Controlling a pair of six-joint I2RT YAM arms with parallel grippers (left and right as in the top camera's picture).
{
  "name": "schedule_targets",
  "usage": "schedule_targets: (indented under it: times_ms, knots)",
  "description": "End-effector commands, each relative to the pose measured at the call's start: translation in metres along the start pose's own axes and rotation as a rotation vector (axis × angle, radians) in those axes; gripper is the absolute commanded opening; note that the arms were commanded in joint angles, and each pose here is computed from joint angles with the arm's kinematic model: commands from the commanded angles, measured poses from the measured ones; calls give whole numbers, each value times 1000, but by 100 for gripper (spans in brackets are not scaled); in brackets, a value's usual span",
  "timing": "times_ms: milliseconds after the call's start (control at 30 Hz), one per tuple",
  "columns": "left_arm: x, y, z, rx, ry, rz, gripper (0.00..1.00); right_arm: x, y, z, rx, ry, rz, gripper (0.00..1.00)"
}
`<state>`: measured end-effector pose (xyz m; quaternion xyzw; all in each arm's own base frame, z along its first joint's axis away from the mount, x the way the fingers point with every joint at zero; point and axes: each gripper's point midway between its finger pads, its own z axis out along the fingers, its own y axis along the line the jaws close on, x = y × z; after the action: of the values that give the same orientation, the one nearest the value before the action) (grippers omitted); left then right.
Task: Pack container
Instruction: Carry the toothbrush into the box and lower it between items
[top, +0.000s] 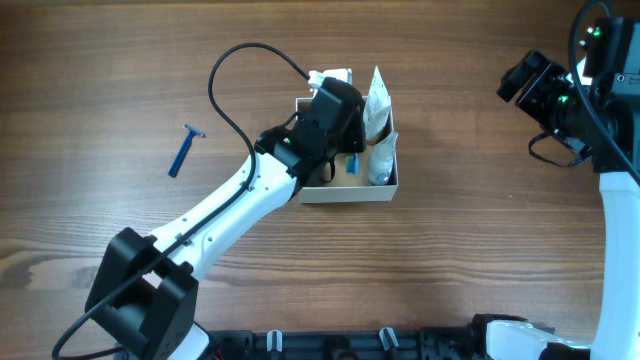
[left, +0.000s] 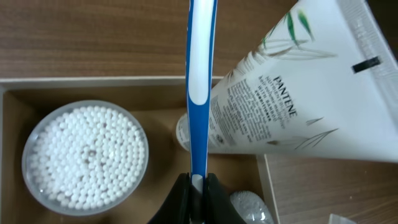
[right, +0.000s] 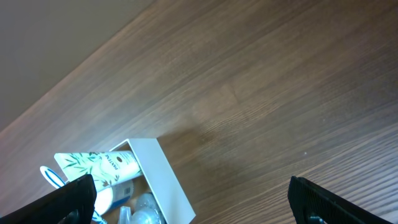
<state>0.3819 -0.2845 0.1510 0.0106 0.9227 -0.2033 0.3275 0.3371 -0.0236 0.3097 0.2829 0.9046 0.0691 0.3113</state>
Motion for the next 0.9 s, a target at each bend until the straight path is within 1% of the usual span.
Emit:
schedule_targets:
  times_ms: [0, 100, 433, 600, 700, 867]
  knots:
    - [-8, 6, 1, -30, -31, 27, 7, -1, -5, 4, 25, -3, 16, 100]
    - [-6, 8, 4, -38, -22, 77, 7, -1, -5, 4, 25, -3, 16, 100]
    - [20, 13, 25, -62, 55, 94, 9, -1, -5, 4, 25, -3, 16, 100]
    - [25, 13, 25, -68, 75, 100, 12, -1, -5, 4, 25, -3, 16, 100]
    - [29, 16, 25, -78, 91, 101, 17, -1, -5, 4, 25, -3, 16, 100]
    - [33, 16, 24, -77, 108, 85, 18, -1, -5, 4, 25, -3, 16, 100]
